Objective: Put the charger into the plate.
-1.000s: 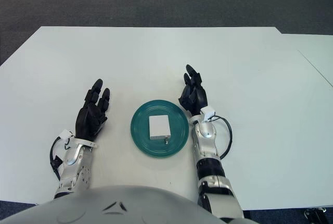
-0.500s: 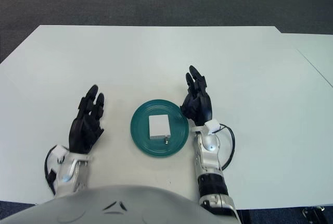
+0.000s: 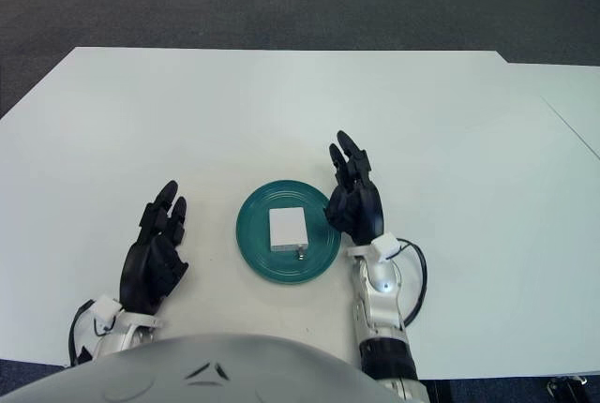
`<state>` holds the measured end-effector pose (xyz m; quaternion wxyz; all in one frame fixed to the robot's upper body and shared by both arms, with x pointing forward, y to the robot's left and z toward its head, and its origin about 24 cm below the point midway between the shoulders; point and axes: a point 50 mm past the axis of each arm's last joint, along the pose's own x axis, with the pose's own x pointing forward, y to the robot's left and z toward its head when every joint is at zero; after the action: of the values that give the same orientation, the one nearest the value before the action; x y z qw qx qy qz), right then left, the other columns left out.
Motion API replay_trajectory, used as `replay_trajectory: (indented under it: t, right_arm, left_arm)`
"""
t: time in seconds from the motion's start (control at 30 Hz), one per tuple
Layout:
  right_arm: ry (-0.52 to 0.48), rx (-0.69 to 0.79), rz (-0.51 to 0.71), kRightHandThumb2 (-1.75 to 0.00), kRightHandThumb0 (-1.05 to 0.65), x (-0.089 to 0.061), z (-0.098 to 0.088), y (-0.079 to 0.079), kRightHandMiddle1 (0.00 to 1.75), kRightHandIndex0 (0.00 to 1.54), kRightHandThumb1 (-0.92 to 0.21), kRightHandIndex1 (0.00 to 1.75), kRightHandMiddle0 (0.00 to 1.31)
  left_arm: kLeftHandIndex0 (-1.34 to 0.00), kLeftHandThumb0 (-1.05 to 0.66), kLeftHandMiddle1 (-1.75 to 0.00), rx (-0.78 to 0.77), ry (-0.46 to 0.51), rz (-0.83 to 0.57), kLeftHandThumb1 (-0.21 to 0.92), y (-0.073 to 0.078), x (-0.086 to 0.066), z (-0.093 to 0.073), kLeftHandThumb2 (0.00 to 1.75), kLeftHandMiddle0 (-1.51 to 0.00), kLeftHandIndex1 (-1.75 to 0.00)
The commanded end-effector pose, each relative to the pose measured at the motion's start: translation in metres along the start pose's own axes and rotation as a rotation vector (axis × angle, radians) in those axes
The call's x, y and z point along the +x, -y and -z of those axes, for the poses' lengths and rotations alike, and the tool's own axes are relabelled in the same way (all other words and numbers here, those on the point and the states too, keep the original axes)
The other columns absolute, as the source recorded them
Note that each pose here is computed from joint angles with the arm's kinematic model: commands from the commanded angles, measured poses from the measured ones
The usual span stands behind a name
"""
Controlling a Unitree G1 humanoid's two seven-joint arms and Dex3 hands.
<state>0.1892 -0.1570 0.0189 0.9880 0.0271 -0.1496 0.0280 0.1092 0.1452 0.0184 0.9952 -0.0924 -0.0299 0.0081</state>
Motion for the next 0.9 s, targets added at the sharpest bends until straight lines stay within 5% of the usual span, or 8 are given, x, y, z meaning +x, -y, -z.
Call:
replay_trajectory:
  t: [0.0,0.23,0.5,0.7,0.87]
  right_arm:
    - [-0.131,0.022,0.045,-0.93,-0.94,-0.029,0.015,0.002,0.28,0.10,-0.92,0.00,0.00]
    - [-0.143,0.009,0.062,-0.94,-0.92,-0.050,0.016,0.000,0.28,0.09,-0.92,0.00,0.00]
    - [-0.192,-0.020,0.063,-0.98,-0.90,-0.076,0.011,-0.006,0.24,0.03,-0.92,0.00,0.00]
    - [-0.264,0.027,0.074,-0.98,-0.87,-0.082,0.005,-0.013,0.21,0.02,-0.92,0.00,0.00]
    - [-0.266,-0.007,0.072,-0.99,-0.87,-0.069,0.007,-0.012,0.17,0.01,-0.92,0.00,0.00]
  left_arm:
    - [0.00,-1.03,-0.02,0.001,-0.022,-0.016,0.92,-0.004,-0.013,-0.006,1.02,-0.19,-0.48]
    - [0.00,-1.04,-0.01,0.051,-0.054,-0.035,0.92,-0.010,-0.024,-0.020,1.01,-0.20,-0.47]
    - [0.00,-1.04,0.00,0.087,-0.094,-0.026,0.92,-0.009,-0.028,-0.017,1.00,-0.15,-0.41]
    - [0.00,-1.04,0.00,0.135,-0.107,0.017,0.92,-0.007,-0.028,-0.017,1.07,-0.10,-0.34]
    - [0.00,-1.05,0.00,0.174,-0.092,0.078,0.92,-0.002,-0.014,-0.019,1.12,-0.07,-0.29]
